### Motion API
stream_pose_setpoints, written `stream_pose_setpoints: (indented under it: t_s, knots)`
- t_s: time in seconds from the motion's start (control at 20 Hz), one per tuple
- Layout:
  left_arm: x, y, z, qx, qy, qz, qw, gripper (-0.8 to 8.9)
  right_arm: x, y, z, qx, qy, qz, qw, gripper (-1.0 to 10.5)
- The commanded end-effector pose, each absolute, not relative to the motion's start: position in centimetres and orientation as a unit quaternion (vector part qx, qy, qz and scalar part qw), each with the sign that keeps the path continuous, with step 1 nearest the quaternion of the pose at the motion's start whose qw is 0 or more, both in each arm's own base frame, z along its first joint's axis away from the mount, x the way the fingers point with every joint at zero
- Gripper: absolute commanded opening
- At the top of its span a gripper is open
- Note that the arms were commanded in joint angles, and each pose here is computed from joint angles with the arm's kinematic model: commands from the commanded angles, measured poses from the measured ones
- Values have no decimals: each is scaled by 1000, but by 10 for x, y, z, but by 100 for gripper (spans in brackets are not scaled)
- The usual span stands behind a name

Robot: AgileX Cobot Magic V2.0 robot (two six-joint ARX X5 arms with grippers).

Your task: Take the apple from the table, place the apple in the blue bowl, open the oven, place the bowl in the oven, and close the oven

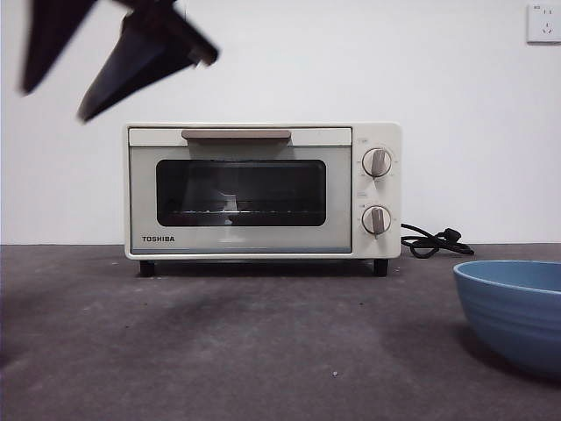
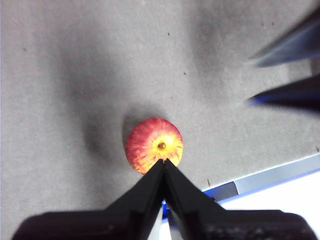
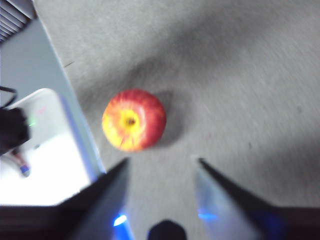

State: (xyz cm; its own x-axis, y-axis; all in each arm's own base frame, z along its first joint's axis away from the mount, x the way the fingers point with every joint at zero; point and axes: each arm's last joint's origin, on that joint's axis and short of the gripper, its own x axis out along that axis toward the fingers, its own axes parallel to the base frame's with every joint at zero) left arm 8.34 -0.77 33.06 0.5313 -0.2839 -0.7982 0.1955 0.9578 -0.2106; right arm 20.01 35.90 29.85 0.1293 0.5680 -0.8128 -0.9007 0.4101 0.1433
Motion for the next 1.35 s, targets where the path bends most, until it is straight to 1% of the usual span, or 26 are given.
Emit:
stream_pose_setpoints:
  t_s: [0.05,0.1,0.15,0.2,0.35,0.5,0.65,0.75,0.8,0.95,1.0,1.15,1.25,1.35]
  knots:
    - [80,-8,332,-39,456,-138,878,-5,196,374,287,-218,407,499,733,680]
    - [79,-8,333,-41,455,-137,879,-5,194,379,283,-223,401,497,737,811]
    - [78,-8,333,-43,454,-137,880,-5,192,383,281,-227,395,498,738,908]
    - [78,-8,333,-44,454,-136,880,-5,190,386,279,-234,386,504,736,956]
    - [78,-8,333,-45,454,-135,879,-5,180,397,275,-245,370,522,728,958]
    - [78,-8,333,-55,456,-130,879,-5,174,404,270,-249,364,529,725,984]
    - [78,-8,333,-55,456,-130,879,-5,174,414,258,-249,356,532,727,984]
    - [78,-7,333,-52,456,-125,880,-5,174,424,247,-247,344,532,733,983]
    - [77,-6,333,-44,456,-110,882,-5,174,427,243,-248,343,536,730,982]
    - [76,-1,332,1,459,-24,888,-5,171,429,234,-244,363,554,708,979]
    - [76,0,332,8,459,-10,889,-5,171,430,231,-246,366,553,706,979]
    - [76,0,332,7,458,-12,889,-5,171,431,224,-253,376,550,702,979]
    - [76,-1,332,-1,458,-27,889,-5,172,433,214,-260,385,547,697,979]
    - [76,-1,332,-2,458,-30,889,-5,173,436,198,-266,399,543,690,979]
